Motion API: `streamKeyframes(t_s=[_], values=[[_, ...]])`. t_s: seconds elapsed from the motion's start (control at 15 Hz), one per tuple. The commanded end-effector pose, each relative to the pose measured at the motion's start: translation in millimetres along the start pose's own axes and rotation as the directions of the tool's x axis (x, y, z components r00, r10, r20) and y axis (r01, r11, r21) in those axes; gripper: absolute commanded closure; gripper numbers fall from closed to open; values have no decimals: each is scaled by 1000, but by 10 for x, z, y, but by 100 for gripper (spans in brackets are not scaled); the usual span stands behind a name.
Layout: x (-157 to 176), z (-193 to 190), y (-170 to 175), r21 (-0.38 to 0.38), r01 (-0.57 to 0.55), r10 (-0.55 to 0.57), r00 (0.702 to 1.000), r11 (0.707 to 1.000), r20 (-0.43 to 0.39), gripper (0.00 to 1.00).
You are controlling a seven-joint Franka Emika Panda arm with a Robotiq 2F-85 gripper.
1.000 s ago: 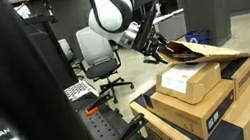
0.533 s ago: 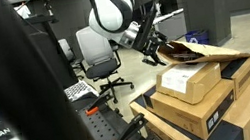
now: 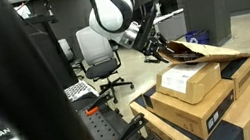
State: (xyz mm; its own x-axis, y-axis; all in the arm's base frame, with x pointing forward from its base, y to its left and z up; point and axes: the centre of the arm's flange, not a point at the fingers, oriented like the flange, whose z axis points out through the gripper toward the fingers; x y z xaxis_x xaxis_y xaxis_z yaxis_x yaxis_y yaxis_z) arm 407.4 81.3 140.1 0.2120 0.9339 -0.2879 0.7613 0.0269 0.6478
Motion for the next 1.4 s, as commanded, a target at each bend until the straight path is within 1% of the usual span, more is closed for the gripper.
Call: streamKeyframes(t_s=[0.0,0.07,0.13,0.2,0.27,0.33,0.67,0.73,0.87,0.93,1.0,1.07,1.13,1.2,1.27,1.33], values=[[16,47,-7,-8,-12,12,1000,1000,-2,45],[17,46,-6,-8,-12,12,1000,1000,-2,40],[18,47,-5,-8,-11,11,1000,1000,-3,38],[18,46,-4,-8,-11,11,1000,1000,-3,40],[18,46,-4,-8,-11,11,1000,1000,-2,36],[18,45,-3,-8,-11,11,1000,1000,-2,39],[11,38,-13,-7,-11,11,1000,1000,-1,39],[9,36,-15,-8,-11,11,1000,1000,-1,41],[4,32,-17,-8,-11,11,1000,1000,-2,46],[3,30,-19,-8,-10,10,1000,1000,-2,51],[0,28,-21,-8,-10,10,1000,1000,-2,50],[4,32,-19,-8,-10,10,1000,1000,-2,52],[10,38,-14,-8,-10,10,1000,1000,-1,47],[8,38,-14,-8,-10,10,1000,1000,-1,36],[6,38,-14,-7,-10,10,1000,1000,0,37],[5,36,-16,-8,-11,11,1000,1000,0,36]])
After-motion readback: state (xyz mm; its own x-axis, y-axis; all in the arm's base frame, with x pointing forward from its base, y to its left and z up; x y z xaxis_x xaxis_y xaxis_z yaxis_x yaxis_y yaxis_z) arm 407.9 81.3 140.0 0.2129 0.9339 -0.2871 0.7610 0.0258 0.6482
